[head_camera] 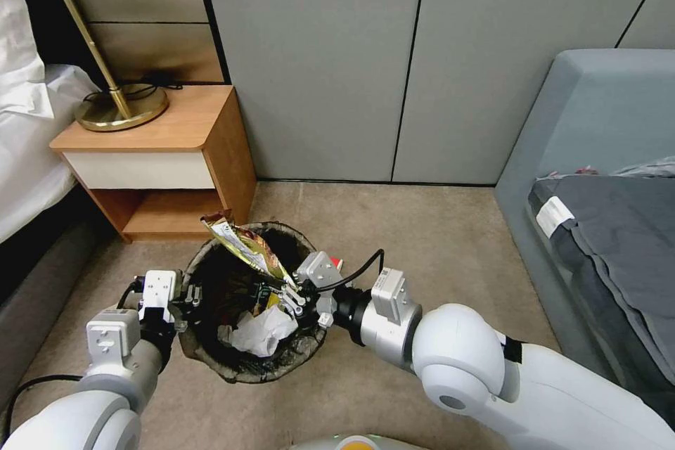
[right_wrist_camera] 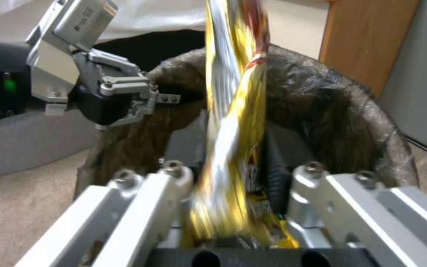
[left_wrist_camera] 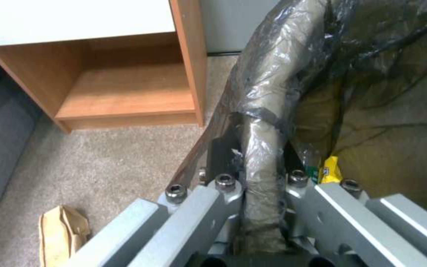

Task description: Pick up the trash bin, then pick up the garbage from the floor and place it into the trash bin.

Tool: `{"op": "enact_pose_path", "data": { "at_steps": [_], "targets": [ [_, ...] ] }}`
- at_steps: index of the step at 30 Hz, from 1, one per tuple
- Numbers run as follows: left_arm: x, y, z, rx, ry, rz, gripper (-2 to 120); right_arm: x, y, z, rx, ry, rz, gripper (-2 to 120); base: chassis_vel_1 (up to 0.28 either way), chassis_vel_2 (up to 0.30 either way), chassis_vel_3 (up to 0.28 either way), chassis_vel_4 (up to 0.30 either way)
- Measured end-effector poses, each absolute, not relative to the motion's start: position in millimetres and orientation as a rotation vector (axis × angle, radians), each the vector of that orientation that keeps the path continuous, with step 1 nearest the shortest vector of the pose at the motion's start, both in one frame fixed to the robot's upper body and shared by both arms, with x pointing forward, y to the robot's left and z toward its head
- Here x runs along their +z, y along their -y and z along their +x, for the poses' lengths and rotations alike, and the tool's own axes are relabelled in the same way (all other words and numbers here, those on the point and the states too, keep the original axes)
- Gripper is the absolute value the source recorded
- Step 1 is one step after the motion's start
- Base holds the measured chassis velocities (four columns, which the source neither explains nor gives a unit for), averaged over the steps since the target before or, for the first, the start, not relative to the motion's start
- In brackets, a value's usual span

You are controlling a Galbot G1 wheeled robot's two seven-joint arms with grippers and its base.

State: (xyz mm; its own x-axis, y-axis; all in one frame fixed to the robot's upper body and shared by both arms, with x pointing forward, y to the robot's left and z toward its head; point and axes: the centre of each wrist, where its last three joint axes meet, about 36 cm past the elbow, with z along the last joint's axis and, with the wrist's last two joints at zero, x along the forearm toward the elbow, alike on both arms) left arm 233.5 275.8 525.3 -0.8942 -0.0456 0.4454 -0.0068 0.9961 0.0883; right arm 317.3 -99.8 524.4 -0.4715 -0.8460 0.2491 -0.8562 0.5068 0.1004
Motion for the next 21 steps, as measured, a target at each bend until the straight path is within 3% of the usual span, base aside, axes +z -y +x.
{"op": "enact_pose_path", "data": {
  "at_steps": [10, 12, 19, 21],
  "targets": [
    [525.7, -275.6, 234.1, -0.114, 2.679, 0.038, 0, 526.5, 97.6, 316.1, 0.055, 2.501, 1.435, 58, 0.000, 0.000, 0.000, 0.000],
    [525.6, -275.8, 233.8, -0.114, 2.678, 0.040, 0, 530.5, 101.4, 316.8, 0.061, 2.527, 1.421, 71, 0.000, 0.000, 0.000, 0.000],
    [525.5, -275.7, 233.8, -0.114, 2.678, 0.038, 0, 537.3, 117.2, 312.2, 0.037, 2.598, 1.387, 97, 0.000, 0.000, 0.000, 0.000],
    [525.4, -275.7, 233.7, -0.113, 2.678, 0.037, 0, 538.5, 119.7, 311.1, 0.034, 2.607, 1.382, 98, 0.000, 0.000, 0.000, 0.000]
  ]
}}
